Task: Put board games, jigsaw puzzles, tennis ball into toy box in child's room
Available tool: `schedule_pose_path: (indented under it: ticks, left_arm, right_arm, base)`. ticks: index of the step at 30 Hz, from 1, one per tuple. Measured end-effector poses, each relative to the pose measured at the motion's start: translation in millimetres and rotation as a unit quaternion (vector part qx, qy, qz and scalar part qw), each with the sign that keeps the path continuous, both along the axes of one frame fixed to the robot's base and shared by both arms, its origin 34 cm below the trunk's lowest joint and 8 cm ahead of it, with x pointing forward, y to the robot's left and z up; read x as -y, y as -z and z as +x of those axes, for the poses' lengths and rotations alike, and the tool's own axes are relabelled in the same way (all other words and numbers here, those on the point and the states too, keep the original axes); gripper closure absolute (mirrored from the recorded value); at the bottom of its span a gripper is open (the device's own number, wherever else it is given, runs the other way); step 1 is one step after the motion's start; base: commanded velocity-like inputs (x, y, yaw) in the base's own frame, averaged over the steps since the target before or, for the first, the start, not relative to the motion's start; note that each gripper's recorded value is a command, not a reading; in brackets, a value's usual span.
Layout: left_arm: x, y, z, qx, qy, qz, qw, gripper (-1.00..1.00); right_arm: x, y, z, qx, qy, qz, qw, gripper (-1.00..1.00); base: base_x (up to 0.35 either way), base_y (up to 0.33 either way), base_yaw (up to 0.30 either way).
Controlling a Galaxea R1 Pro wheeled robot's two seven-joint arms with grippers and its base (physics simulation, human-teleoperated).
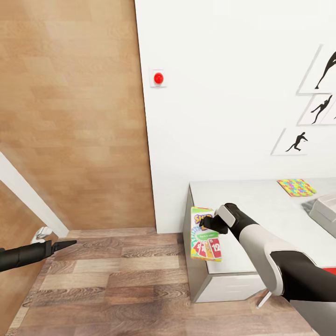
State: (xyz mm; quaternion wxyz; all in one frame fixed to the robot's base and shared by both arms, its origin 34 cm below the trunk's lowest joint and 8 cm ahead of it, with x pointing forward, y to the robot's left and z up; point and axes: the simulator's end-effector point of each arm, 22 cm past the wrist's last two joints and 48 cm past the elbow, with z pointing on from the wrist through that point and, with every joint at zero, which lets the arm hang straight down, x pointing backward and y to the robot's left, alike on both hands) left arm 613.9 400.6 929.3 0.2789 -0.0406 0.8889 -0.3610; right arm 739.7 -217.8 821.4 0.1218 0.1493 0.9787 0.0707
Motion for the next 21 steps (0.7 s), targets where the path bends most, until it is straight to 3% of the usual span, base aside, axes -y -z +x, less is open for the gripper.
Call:
schedule_pose_path:
  ticks: [14, 21]
  left_arm:
    - [0, 0, 0, 0.0, 0.0, 0.0, 1.0, -1.0]
    - [0, 0, 0, 0.0, 0.0, 0.0, 1.0, -1.0]
  right_arm:
    - [7, -2, 3, 0.004, 0.003, -0.001, 1.0, -1.0]
    - [3, -23, 26, 0.045, -0.001, 0.01, 0.9989, -1.0]
  base:
    - [0.0, 0.0, 0.0]
    - [0.0, 0.0, 0.0]
